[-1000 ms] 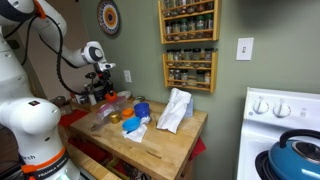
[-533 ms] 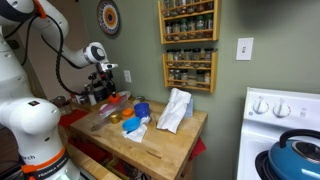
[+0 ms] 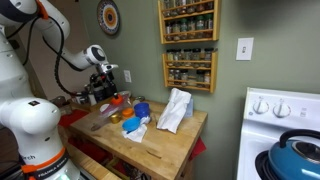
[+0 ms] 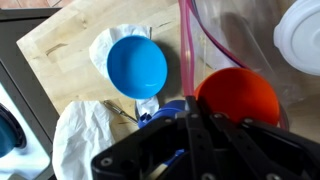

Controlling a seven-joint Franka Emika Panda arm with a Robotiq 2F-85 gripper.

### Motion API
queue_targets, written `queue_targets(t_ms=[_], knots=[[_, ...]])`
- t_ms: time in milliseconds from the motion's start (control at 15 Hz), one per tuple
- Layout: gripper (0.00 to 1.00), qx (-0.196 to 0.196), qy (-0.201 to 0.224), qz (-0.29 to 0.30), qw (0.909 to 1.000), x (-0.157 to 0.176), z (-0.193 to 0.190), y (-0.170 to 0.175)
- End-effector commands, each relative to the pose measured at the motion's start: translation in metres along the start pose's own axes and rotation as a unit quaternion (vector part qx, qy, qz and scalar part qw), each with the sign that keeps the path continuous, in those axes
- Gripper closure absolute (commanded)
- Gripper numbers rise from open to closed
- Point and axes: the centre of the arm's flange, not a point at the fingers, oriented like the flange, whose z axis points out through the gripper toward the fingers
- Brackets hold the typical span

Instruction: Put the orange cup in the zip lock bag

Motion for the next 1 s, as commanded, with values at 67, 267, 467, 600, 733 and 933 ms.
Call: queue_targets(t_ms=[67, 267, 467, 600, 733, 933], knots=[[0.99, -0.008, -0.025, -0.011, 0.9996, -0.002, 0.014, -0.017], [0.99, 0.025, -0.072, -0.046, 0.9961, -0.007, 0.023, -0.026], [0.99, 0.072, -0.114, -0.061, 0.9889, -0.005, 0.027, -0.033], [0.99, 0.108, -0.124, -0.055, 0.9848, 0.001, 0.026, -0.036], [0.99, 0.121, -0.111, -0.03, 0.986, 0.009, 0.029, -0.038], [0.99, 0.111, -0.077, -0.002, 0.9908, 0.02, 0.035, -0.036]])
